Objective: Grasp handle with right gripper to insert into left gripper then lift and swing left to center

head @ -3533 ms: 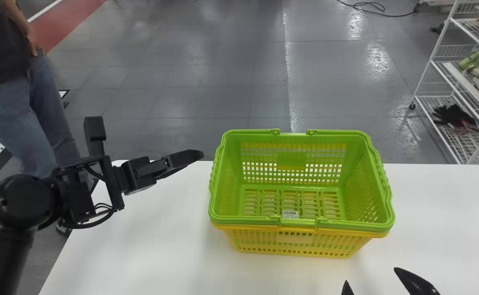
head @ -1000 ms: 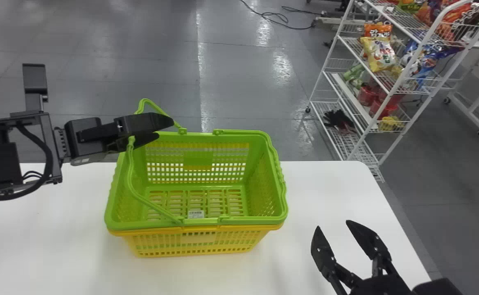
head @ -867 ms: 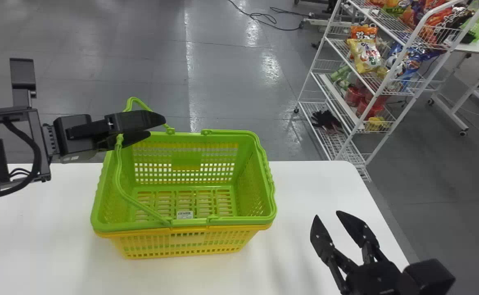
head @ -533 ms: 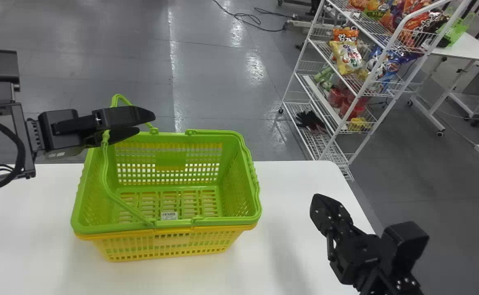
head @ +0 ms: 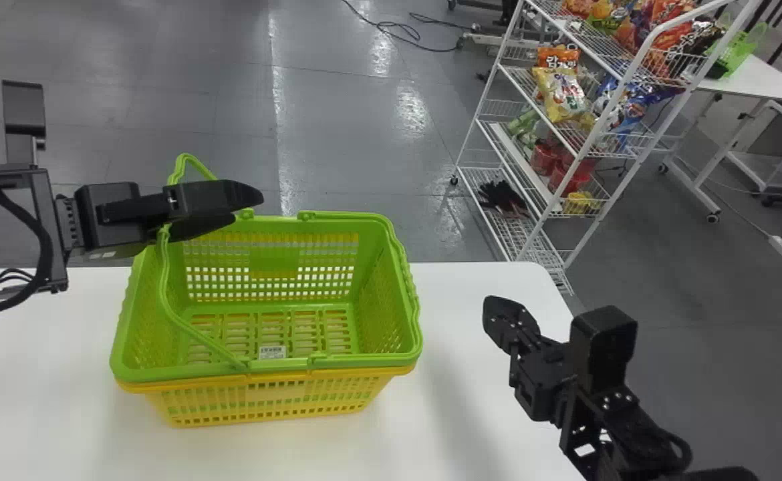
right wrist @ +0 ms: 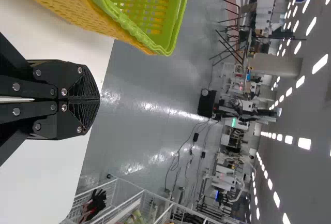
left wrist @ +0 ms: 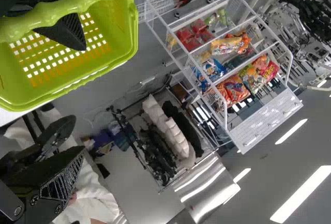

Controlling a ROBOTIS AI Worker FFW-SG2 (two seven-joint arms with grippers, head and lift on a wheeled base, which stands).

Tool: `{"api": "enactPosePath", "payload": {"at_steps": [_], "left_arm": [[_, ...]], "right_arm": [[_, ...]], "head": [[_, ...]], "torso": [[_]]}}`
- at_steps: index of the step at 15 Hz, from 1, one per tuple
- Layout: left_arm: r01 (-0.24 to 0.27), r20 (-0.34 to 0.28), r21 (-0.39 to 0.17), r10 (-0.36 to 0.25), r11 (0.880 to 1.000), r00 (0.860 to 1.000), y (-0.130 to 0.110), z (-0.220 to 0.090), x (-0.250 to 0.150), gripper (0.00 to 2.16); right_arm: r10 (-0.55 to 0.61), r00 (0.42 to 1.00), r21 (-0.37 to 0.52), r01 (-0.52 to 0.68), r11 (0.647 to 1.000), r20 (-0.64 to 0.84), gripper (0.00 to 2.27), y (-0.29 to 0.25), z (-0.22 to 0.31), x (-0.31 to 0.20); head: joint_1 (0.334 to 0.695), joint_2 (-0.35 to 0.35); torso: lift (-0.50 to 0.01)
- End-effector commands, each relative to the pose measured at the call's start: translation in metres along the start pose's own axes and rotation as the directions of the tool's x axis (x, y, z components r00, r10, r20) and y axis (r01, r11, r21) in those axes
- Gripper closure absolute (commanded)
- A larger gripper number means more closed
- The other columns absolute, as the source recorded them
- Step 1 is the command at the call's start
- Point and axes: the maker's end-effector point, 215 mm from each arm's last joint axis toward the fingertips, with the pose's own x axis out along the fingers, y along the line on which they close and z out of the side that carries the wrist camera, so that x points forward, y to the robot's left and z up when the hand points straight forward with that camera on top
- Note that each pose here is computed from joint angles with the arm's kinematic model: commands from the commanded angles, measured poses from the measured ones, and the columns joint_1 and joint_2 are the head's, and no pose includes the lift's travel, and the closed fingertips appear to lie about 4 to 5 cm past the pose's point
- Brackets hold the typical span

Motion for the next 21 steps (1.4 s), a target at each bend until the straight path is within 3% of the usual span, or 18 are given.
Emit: {"api": "enactPosePath", "payload": {"at_steps": [1,10,21], "left_arm": [[0.013,-0.006,0.008,-0.013,1.0,1.0,-0.008,0.0,0.007,0.13],[0.047,-0.029,0.021,-0.047,0.999,0.998,-0.027,-0.005,0.034,0.14],[0.047,-0.031,0.012,-0.046,0.999,0.998,-0.025,-0.009,0.034,0.14]], "right_arm": [[0.02,1.0,-0.032,-0.021,0.999,-0.021,2.04,0.009,0.001,0.014],[0.073,0.996,-0.097,-0.078,0.992,-0.052,2.04,0.04,-0.006,0.041],[0.119,0.991,-0.112,-0.126,0.986,-0.064,2.04,0.065,-0.005,0.052]], "head": [[0.695,-0.271],[0.695,-0.261],[0.695,-0.24]], "torso": [[-0.093],[-0.093],[-0.093]]}}
